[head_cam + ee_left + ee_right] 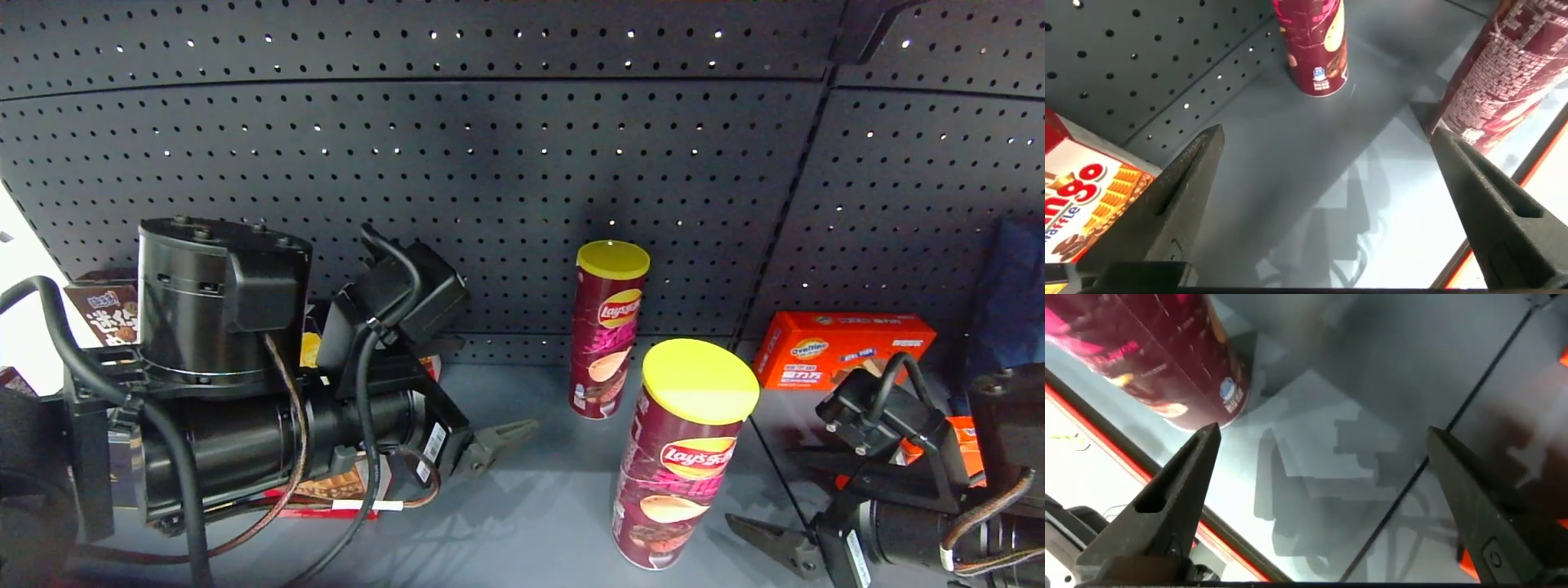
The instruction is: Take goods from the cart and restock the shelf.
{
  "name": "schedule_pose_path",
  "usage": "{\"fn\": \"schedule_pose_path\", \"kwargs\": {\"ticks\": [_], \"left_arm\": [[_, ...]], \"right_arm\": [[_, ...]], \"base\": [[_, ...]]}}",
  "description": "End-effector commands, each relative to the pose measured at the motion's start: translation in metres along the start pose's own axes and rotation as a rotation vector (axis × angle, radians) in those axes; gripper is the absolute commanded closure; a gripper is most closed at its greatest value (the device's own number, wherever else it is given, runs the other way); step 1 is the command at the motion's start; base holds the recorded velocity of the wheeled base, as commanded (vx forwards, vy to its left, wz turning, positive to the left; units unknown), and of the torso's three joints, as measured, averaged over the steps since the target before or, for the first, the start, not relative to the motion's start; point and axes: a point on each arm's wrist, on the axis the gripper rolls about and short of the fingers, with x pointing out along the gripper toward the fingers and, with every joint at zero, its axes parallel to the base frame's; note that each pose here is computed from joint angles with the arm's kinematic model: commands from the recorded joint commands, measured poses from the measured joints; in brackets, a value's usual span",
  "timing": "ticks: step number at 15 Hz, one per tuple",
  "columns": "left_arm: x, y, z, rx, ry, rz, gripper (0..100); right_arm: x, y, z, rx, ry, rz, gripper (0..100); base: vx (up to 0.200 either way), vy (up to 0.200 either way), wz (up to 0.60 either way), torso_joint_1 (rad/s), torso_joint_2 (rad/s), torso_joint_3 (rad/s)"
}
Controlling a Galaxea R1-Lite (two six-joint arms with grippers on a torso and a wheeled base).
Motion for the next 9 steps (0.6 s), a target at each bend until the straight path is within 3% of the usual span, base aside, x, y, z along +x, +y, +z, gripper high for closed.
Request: {"fn": "schedule_pose_path", "kwargs": {"ticks": [1, 9], "left_arm": [[0.002, 0.0, -0.001, -0.001, 0.006, 0.0, 0], [0.003, 0.002, -0.009, -0.009, 0.001, 0.01, 0]], "right_arm": [[0.006, 0.001, 0.004, -0.003, 0.006, 0.006, 0], [0.023, 0.002, 0.011, -0.044, 0.016, 0.017, 0]], "base": [[0.0, 0.0, 0.0, 0.0, 0.0, 0.0], [0.0, 0.0, 0.0, 0.0, 0.0, 0.0]]}}
